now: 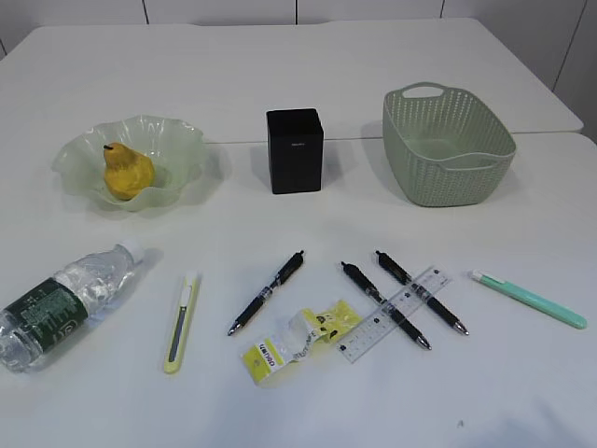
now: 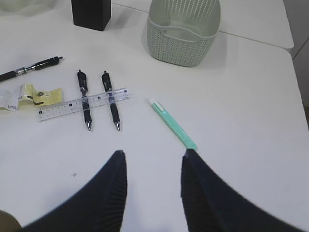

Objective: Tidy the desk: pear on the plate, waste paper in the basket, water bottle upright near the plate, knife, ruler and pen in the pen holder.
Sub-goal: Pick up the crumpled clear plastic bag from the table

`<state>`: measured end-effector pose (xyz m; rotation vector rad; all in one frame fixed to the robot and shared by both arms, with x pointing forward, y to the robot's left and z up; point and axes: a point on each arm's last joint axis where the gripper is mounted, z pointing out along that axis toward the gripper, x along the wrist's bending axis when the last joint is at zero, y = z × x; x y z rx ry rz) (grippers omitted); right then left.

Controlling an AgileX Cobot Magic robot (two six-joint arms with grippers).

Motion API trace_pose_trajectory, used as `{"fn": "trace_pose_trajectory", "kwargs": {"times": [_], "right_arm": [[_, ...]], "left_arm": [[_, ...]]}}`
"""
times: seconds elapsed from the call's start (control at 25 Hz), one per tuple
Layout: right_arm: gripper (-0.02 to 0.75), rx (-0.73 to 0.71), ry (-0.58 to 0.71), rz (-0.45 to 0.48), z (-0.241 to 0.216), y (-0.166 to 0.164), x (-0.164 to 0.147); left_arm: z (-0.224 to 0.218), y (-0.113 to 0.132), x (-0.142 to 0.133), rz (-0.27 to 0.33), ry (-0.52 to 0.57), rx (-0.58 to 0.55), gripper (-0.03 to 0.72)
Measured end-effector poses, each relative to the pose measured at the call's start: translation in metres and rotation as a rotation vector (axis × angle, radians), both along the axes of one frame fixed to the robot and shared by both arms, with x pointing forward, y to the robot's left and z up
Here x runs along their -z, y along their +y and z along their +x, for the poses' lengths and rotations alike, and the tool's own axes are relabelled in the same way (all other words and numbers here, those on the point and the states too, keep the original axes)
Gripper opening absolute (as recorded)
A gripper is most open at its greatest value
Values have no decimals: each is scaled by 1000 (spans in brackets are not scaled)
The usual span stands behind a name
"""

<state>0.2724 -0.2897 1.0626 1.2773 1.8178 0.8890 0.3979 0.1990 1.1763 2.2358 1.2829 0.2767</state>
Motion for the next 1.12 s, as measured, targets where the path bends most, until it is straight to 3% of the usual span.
{"fn": "trace_pose_trajectory", "kwargs": {"times": [0.32,0.64,1.12], "right_arm": [[313,-10,16,-13,1,0,-1],[313,-12,16,-18,13,1,-26],[313,-48,62,-32,44,5,-56]], "left_arm": [[-33,19,23,-3,28,-8,521],[-52,26,52,-31,68,-8,521],[-54,30,94,25,101,-25,521]]}}
